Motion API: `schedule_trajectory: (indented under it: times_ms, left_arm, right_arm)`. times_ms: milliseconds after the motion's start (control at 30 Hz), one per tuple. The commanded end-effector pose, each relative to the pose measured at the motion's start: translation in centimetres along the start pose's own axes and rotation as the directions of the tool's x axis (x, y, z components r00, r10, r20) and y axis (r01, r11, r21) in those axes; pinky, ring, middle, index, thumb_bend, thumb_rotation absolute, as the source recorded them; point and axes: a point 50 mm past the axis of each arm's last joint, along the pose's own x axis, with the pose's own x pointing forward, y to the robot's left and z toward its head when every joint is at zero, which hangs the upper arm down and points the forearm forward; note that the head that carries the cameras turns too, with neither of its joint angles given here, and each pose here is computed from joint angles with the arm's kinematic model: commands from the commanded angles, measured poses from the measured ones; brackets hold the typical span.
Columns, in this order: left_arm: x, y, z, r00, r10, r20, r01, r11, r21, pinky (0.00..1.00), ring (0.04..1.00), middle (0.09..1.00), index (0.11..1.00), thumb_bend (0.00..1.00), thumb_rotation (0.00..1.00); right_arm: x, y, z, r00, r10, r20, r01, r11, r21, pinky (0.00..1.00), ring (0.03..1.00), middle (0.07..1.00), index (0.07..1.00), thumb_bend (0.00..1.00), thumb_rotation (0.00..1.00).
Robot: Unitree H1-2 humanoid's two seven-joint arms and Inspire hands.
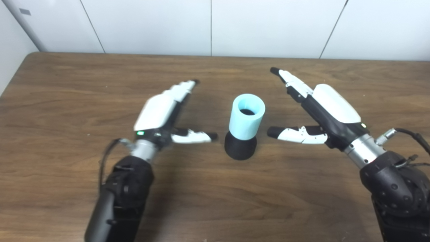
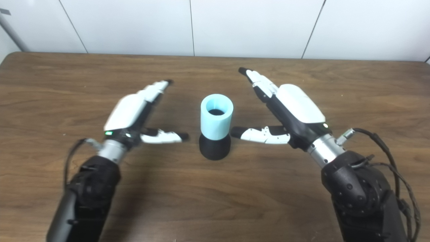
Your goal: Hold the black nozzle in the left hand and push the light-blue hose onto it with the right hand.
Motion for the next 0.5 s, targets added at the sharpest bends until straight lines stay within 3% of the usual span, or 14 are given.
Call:
schedule_trajectory:
  times_ms: [0,167,300,467]
  left_arm:
    - [-0.2,1.7,0.5,0.994,0.11,0.019,-0.108,0.99,-0.085,0.8,0.917,0.941,0.97,0.9,0.5]
    - [-1.1,2.9,-0.6,0.98,0.197,-0.02,-0.195,0.94,-0.281,0.87,0.929,0.927,0.955,0.67,0.45]
    - [-2.4,3.2,-1.2,0.977,0.208,-0.049,-0.212,0.915,-0.342,0.87,0.917,0.926,0.96,0.52,0.58]
    - [-4.4,2.3,-3.5,0.975,0.21,-0.074,-0.222,0.883,-0.413,0.89,0.921,0.944,0.972,0.44,0.74]
  right_arm:
    - [0.0,-0.5,0.0,0.996,-0.086,0.021,0.085,0.996,0.033,0.82,0.947,0.976,0.997,0.57,0.92]
    - [-0.3,1.3,-1.0,0.977,-0.194,-0.086,0.208,0.959,0.194,0.82,0.902,0.93,0.949,0.55,1.0]
    - [-0.8,2.6,-1.6,0.965,-0.198,-0.17,0.243,0.917,0.316,0.82,0.911,0.956,0.974,0.54,1.0]
    - [-1.7,4.0,-2.1,0.954,-0.197,-0.223,0.282,0.842,0.46,0.8,0.917,0.969,0.986,0.58,1.0]
